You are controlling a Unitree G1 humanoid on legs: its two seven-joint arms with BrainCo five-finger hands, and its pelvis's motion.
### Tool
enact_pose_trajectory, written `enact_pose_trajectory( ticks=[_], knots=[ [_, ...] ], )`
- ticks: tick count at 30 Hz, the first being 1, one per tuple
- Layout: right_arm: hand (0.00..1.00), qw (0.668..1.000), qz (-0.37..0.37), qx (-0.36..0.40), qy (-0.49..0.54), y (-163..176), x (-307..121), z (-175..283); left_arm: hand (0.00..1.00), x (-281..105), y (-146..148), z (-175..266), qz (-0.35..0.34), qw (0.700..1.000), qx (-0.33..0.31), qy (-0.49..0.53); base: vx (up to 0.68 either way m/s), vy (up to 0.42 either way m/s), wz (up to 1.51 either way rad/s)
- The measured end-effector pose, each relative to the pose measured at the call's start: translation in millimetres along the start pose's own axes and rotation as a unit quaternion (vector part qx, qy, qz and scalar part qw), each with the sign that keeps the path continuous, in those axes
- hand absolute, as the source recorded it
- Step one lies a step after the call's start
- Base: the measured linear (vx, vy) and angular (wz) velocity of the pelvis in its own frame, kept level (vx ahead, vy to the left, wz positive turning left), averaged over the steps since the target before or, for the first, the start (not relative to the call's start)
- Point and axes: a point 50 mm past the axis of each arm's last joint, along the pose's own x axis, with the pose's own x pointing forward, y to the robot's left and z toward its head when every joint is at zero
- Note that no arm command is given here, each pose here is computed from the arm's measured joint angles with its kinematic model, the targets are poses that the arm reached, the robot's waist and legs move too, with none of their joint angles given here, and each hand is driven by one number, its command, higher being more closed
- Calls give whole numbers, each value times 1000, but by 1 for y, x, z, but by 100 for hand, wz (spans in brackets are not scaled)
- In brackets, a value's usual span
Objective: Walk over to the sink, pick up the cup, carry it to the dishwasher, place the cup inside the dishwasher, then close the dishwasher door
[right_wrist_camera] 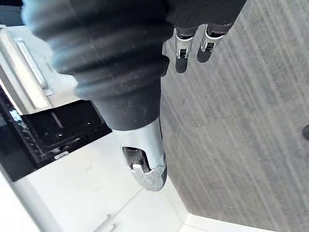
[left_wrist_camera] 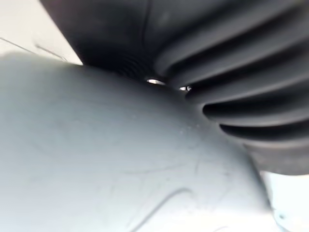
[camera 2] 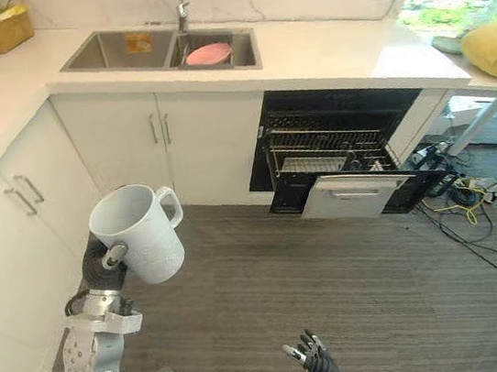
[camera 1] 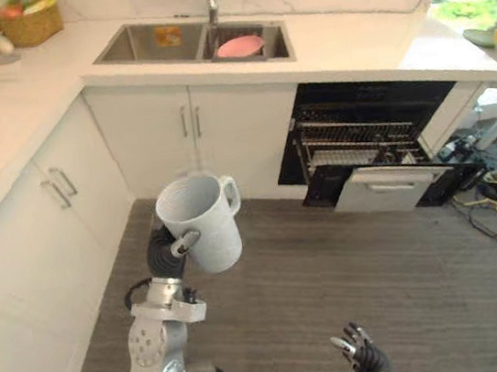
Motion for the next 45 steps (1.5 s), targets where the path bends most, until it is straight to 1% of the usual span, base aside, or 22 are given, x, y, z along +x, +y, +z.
enact_pose_trajectory(
  ticks=[2,5,9,11,12,14,17,20,22,24,30,32,34,36,38,41,43,45],
  knots=[
    [0,1000,3,10,-8,6,3,1,100,4,-5,10,-19,1000,14,-20,261,84,-125],
    [0,1000,14,-3,-3,10,3,-1,100,5,-8,2,-28,999,30,1,190,43,-66],
    [0,996,44,-26,-70,42,13,30,100,5,-9,-10,-35,998,35,34,344,-102,-50],
    [0,993,55,-30,-104,53,9,42,100,1,-4,-15,-32,997,43,52,458,-155,-48],
    [0,991,54,-36,-116,53,9,50,100,-1,-5,-19,-26,997,37,62,382,-128,-70],
    [0,978,74,-37,-193,64,5,83,100,1,-9,-20,-25,998,29,53,266,-104,-63],
    [0,963,87,-37,-253,70,-5,104,100,4,-12,-16,-22,999,25,33,198,-101,-10],
    [0,952,97,-32,-288,71,-13,118,100,3,-13,-16,-11,999,23,25,162,-88,-13],
    [0,931,120,-35,-343,75,-27,136,100,-3,-13,-15,7,999,26,18,268,24,-14],
    [0,921,123,-42,-367,72,-32,144,100,-9,-15,-20,19,999,23,31,272,46,-8],
    [0,909,144,-48,-389,79,-32,158,100,-16,-7,-25,47,997,30,47,280,102,-29],
    [0,901,157,-31,-403,84,-36,165,100,-18,-7,-26,56,997,29,49,381,240,-40],
    [0,890,172,-18,-421,91,-39,174,100,-20,-6,-26,63,996,30,54,289,207,-25],
    [0,875,205,-13,-439,110,-41,185,100,-16,-4,-23,54,997,38,42,252,228,-14],
    [0,868,213,-4,-449,116,-41,190,100,-13,-4,-22,50,997,39,37,192,224,-1],
    [0,870,209,2,-447,116,-41,188,100,-10,-5,-20,41,998,39,31,123,160,4],
    [0,884,185,11,-430,106,-41,176,100,-9,-6,-22,23,998,38,42,80,153,-1],
    [0,889,174,18,-423,101,-42,169,100,-9,-6,-22,11,998,43,46,82,188,-24]
  ],
)
